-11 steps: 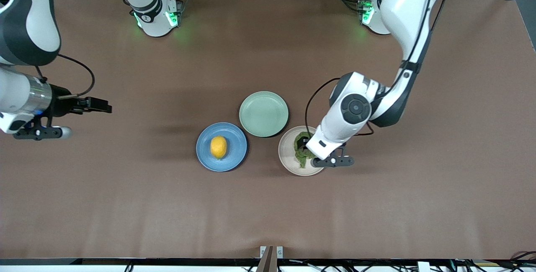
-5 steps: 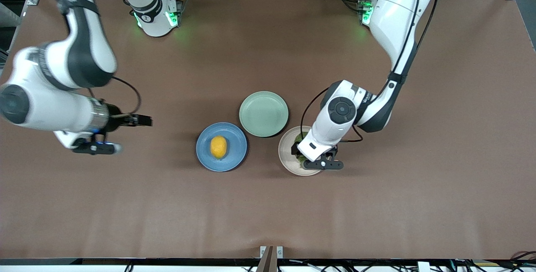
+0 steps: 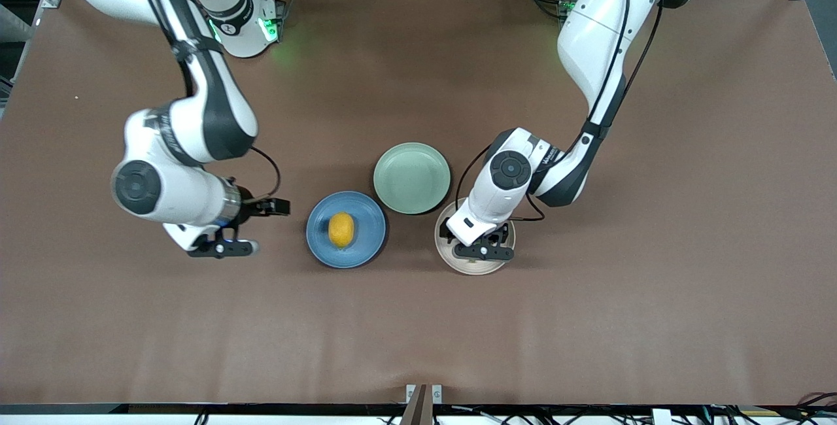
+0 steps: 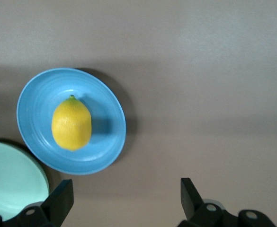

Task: Pick lemon and lettuce from blue and beige plates
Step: 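Lower the left gripper onto the lettuce while the right gripper reaches the lemon, then close the left gripper on lettuce while the right gripper lowers onto lemon, then lift the lettuce with the left gripper while the right gripper grasps lemon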

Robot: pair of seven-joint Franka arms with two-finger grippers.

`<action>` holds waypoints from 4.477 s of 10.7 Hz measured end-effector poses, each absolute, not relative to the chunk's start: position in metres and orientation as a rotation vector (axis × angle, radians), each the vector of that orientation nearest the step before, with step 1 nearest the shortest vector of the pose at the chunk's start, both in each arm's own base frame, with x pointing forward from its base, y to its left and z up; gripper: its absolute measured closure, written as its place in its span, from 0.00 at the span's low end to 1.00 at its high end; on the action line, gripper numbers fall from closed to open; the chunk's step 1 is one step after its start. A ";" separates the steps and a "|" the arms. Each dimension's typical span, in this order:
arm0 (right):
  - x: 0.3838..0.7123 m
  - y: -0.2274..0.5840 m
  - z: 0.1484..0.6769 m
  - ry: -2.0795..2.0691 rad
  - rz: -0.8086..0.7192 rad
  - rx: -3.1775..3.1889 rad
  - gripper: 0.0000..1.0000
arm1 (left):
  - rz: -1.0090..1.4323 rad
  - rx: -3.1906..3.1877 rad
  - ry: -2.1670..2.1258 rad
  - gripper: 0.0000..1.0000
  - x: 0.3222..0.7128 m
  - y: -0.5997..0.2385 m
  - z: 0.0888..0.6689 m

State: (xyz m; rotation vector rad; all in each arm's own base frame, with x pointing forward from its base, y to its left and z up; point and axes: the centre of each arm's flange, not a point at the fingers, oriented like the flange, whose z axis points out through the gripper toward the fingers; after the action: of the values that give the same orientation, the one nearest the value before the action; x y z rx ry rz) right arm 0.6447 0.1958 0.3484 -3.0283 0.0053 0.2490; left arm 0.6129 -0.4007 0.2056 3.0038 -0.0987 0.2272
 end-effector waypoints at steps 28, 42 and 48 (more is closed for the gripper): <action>0.622 0.311 0.197 0.000 0.078 -3.068 0.39 | 0.014 3.151 -0.018 0.98 0.651 -0.264 0.336; 0.660 0.210 0.263 -0.064 0.241 -3.085 0.39 | -0.250 3.151 -0.260 0.98 0.673 -0.104 0.315; 0.669 0.077 0.305 -0.279 0.382 -3.133 0.39 | -0.276 3.153 -0.212 0.16 0.674 -0.096 0.304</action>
State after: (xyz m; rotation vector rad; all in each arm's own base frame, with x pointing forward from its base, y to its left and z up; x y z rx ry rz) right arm 0.6695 0.0766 0.3048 -3.1331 -0.2789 0.3817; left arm 0.6736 -0.0955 0.3035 3.1526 -0.2117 -0.2757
